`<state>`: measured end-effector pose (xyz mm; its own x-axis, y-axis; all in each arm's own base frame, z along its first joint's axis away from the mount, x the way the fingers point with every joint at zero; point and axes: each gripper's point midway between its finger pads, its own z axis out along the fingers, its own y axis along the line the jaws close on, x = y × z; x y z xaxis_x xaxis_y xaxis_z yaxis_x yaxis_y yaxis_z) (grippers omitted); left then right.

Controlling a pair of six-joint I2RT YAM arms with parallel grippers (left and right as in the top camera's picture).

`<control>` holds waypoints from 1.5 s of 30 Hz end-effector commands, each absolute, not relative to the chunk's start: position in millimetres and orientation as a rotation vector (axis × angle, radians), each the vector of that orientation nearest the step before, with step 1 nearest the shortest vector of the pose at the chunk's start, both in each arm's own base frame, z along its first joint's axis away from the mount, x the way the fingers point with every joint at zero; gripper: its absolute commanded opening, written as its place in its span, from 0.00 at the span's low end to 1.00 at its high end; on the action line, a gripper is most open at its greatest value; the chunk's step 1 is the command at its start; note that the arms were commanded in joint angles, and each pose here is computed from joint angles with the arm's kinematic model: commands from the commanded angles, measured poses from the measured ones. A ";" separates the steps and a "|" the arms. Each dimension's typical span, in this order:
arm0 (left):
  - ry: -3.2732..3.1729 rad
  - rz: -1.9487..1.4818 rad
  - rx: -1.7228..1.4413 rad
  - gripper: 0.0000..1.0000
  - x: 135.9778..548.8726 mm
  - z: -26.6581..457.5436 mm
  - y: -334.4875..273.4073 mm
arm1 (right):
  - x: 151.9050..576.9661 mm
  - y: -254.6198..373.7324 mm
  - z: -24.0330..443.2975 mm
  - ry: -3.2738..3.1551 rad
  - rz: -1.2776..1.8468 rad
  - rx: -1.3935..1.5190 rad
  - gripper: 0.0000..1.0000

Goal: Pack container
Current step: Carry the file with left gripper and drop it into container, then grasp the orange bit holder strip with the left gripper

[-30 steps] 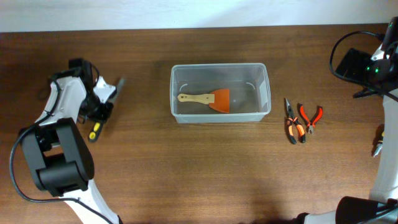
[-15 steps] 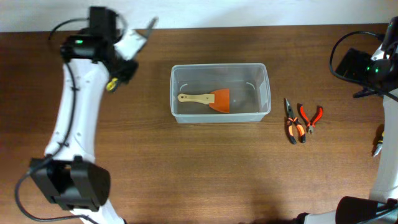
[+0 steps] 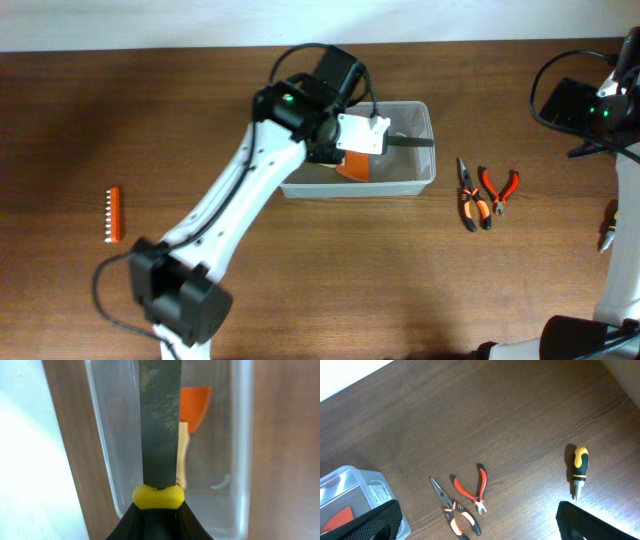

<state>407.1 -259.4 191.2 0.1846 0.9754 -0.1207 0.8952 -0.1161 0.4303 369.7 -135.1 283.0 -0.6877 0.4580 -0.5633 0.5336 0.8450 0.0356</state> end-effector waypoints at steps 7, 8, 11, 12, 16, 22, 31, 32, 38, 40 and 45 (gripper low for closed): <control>1.730 0.338 2.124 0.02 464.9 103.2 -270.1 | 369.2 -139.5 283.3 2.436 -0.192 0.748 0.99; 1.732 0.338 2.121 0.02 469.2 95.6 -271.1 | 369.3 -139.5 283.3 2.436 -0.192 0.748 0.99; 1.740 0.342 2.108 0.04 479.5 78.6 -272.1 | 369.3 -139.5 283.3 2.436 -0.192 0.748 0.99; 1.752 0.342 2.087 0.10 483.3 75.0 -272.6 | 369.3 -139.5 283.3 2.436 -0.192 0.748 0.99; 1.847 0.336 1.892 0.38 506.5 77.4 -268.2 | 369.2 -139.5 283.3 2.437 -0.193 0.748 0.99; 1.965 0.316 1.725 0.60 515.0 84.9 -257.2 | 369.3 -139.5 283.3 2.436 -0.192 0.748 0.99; 2.238 0.420 1.232 0.80 488.7 197.9 -210.5 | 369.3 -139.5 283.3 2.436 -0.192 0.748 0.99; 2.275 0.425 1.176 0.80 478.1 215.0 -199.2 | 369.3 -139.5 283.3 2.436 -0.192 0.748 0.99; 2.441 0.405 0.851 0.82 437.8 271.8 -123.8 | 369.3 -139.5 283.3 2.436 -0.192 0.748 0.99; 2.523 0.408 0.696 0.87 430.3 275.1 -89.4 | 369.3 -139.5 283.5 2.436 -0.192 0.748 0.99; 2.808 0.380 0.384 0.95 404.3 245.4 2.3 | 369.2 -139.5 283.3 2.436 -0.192 0.748 0.99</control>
